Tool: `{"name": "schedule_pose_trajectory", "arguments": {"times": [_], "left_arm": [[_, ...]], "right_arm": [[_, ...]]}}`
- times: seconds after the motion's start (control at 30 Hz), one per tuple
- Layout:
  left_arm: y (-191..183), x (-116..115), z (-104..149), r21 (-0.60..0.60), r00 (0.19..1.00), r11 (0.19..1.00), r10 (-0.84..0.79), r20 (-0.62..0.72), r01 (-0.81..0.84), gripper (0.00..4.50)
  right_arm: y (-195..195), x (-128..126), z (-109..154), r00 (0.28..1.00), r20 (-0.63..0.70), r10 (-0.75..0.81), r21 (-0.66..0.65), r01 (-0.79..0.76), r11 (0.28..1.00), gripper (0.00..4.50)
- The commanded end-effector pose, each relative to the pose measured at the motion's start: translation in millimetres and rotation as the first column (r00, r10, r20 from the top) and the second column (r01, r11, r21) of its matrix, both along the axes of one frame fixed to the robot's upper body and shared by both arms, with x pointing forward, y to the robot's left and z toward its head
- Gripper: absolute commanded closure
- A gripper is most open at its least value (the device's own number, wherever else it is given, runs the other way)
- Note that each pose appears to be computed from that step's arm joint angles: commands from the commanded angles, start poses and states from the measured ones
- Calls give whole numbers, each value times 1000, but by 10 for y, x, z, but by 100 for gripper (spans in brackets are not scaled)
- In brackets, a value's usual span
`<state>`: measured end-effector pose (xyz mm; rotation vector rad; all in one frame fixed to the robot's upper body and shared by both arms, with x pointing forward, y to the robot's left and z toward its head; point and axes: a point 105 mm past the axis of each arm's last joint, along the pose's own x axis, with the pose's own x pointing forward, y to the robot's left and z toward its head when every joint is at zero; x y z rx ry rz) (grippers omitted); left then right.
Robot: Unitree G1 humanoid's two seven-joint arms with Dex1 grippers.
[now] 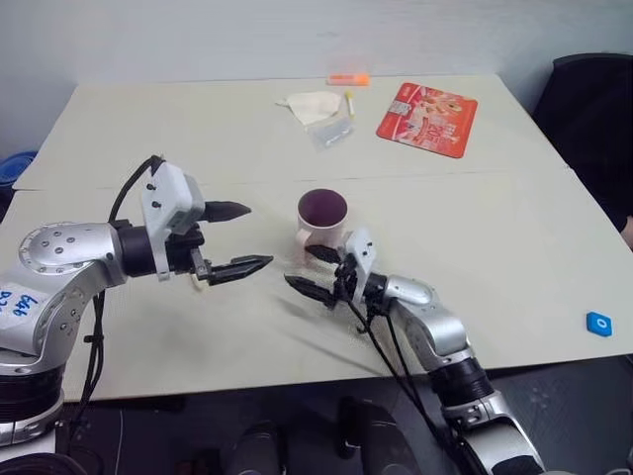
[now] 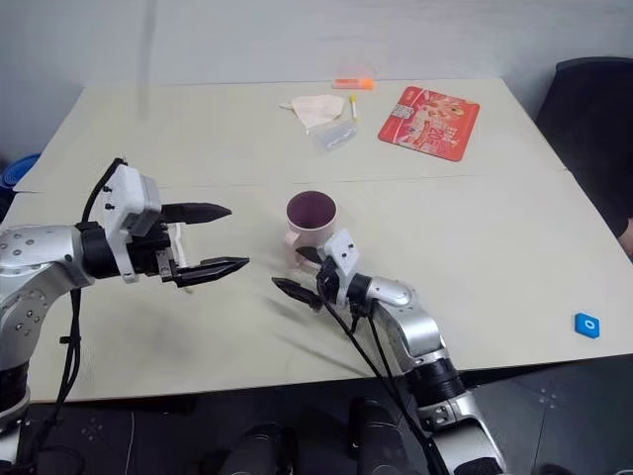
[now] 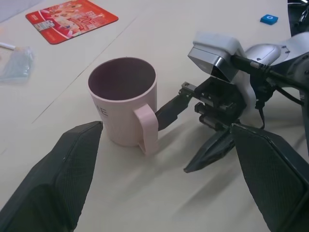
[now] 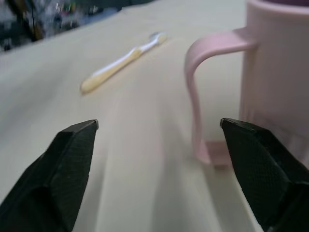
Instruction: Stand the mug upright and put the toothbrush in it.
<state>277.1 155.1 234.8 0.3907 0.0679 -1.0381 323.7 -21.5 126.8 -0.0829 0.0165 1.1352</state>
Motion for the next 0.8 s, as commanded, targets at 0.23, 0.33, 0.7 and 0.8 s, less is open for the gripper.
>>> {"name": "schedule_pose_trajectory", "arguments": {"times": [0.23, 0.33, 0.7, 0.8], "left_arm": [[747, 202, -103, -32, 822, 831, 542, -177, -555, 0], [964, 390, -239, -6, 655, 679, 706, -269, -735, 0], [866, 1048, -656, 93, 307, 422, 776, -551, -902, 0], [801, 1141, -696, 95, 269, 396, 762, -589, -913, 0]], "right_arm": [[-655, -326, 569, 998, 44, 35, -145, -29, 989, 3], [-723, -415, 825, 995, 77, 56, -159, -43, 986, 3], [-629, -582, 1518, 974, 178, 141, -77, -129, 989, 3], [-630, -564, 1515, 973, 199, 120, -90, -104, 991, 3]]}}
